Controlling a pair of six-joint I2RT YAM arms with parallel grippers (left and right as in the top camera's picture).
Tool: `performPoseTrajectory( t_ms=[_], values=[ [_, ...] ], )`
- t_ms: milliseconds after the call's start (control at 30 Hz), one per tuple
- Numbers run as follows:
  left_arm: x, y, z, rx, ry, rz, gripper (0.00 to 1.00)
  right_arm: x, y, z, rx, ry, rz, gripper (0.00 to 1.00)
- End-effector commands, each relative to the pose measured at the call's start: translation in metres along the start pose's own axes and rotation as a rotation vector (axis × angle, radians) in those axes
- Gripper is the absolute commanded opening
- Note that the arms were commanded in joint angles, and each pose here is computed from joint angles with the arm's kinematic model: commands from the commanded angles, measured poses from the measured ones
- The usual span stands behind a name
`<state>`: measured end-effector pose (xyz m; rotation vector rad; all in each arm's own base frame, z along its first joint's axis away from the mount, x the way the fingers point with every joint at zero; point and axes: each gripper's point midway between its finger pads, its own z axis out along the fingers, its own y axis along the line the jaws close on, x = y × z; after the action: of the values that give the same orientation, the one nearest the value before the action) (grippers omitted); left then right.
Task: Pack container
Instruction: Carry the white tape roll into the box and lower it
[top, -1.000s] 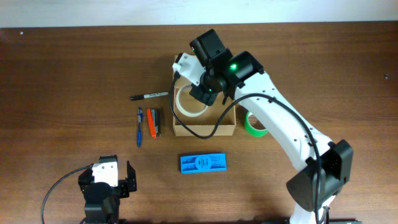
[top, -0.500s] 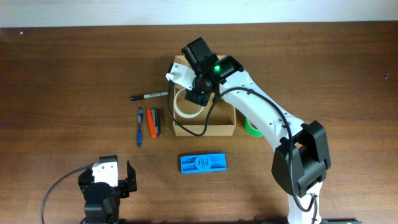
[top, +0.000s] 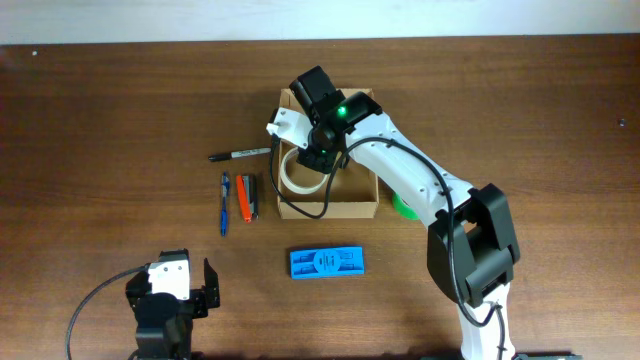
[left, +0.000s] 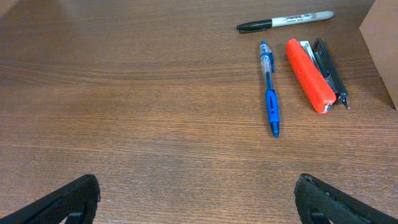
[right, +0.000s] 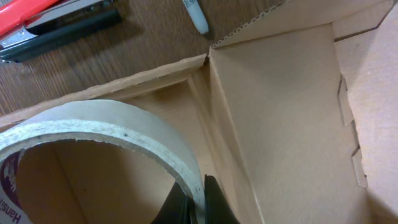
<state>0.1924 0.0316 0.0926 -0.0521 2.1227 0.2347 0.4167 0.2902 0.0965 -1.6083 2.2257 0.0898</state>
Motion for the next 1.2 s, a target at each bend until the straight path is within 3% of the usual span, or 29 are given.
performPoseTrajectory(
  t_ms=[0, 867, 1167],
  values=[
    [0.001, 0.003, 0.001, -0.016, -0.002, -0.014, 1.0, 0.008, -0.002, 0.008, 0.0, 0.027, 0.008, 0.03],
    [0.001, 0.003, 0.001, -0.016, -0.002, -0.014, 1.0, 0.019, -0.006, 0.016, 0.028, 0.075, 0.017, 0.04],
    [0.001, 0.003, 0.001, -0.016, -0.002, -0.014, 1.0, 0.026, 0.003, 0.041, 0.016, 0.044, 0.016, 0.04]
  ],
)
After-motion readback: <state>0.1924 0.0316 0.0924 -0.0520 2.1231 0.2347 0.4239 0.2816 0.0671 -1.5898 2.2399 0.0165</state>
